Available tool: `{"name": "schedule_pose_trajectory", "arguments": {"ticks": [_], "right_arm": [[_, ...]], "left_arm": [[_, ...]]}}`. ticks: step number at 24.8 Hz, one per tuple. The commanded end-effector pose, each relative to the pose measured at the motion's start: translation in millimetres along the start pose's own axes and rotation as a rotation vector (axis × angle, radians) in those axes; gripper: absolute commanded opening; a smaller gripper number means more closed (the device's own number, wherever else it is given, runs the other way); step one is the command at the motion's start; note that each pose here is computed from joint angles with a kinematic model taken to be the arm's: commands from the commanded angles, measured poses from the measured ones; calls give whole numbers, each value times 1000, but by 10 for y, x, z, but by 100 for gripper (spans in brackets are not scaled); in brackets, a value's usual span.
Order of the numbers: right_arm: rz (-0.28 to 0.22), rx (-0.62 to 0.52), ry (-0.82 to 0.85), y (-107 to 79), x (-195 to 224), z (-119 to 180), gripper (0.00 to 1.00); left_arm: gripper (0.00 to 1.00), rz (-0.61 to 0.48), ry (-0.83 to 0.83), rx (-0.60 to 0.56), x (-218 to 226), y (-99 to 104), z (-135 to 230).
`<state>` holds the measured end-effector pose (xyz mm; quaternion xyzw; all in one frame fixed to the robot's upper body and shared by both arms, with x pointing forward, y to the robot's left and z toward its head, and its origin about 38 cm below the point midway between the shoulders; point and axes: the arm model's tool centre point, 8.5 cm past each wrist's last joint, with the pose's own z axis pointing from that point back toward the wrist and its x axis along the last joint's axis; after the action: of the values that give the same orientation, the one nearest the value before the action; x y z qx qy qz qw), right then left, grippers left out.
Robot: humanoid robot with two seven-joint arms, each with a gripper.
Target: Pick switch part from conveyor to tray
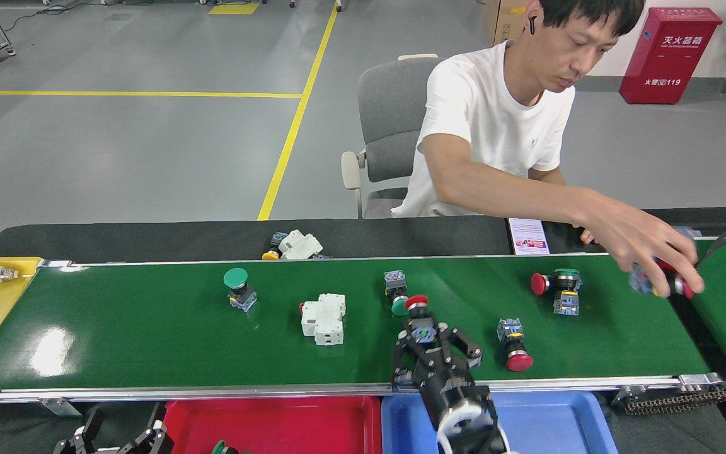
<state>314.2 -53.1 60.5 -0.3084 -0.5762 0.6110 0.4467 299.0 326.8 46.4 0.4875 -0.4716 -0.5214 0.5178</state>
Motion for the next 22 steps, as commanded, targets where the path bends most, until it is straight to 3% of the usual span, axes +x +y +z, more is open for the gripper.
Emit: {"name": "schedule_pose_trajectory", "arguments": {"ticks": [1,3,4,5,6,7,13,16,18,22], "right_arm": [[14,-7,-143,-60,288,49,12],[16,40,-222,4,554,81,17],[21,60,-254,30,666,96,28],[24,79,-271,57,736,106,50],[24,99,-286,75,793,111,80],[20,129,-299,88,844,112,98],[23,136,-315,42,852,77,99],[9,73,-223,-162,578,-34,98],[-14,-37,-93,-409,213,-157,97],[-39,-223,170,-680,-475,-149,97]], "left_arm": [[100,-44,-9,13,64,84,-241],[100,-41,-36,14,183,106,-517],[100,-34,-40,8,214,101,-644],[100,-33,-37,0,234,90,-750],[100,-37,-39,-2,274,93,-859],[100,-50,-45,-9,310,109,-1003],[100,-52,-58,-12,396,246,-1467],[100,-72,-39,-13,311,283,-1667],[100,-89,-37,-31,242,292,-1828],[91,-129,-24,-107,-63,177,-1927]]}}
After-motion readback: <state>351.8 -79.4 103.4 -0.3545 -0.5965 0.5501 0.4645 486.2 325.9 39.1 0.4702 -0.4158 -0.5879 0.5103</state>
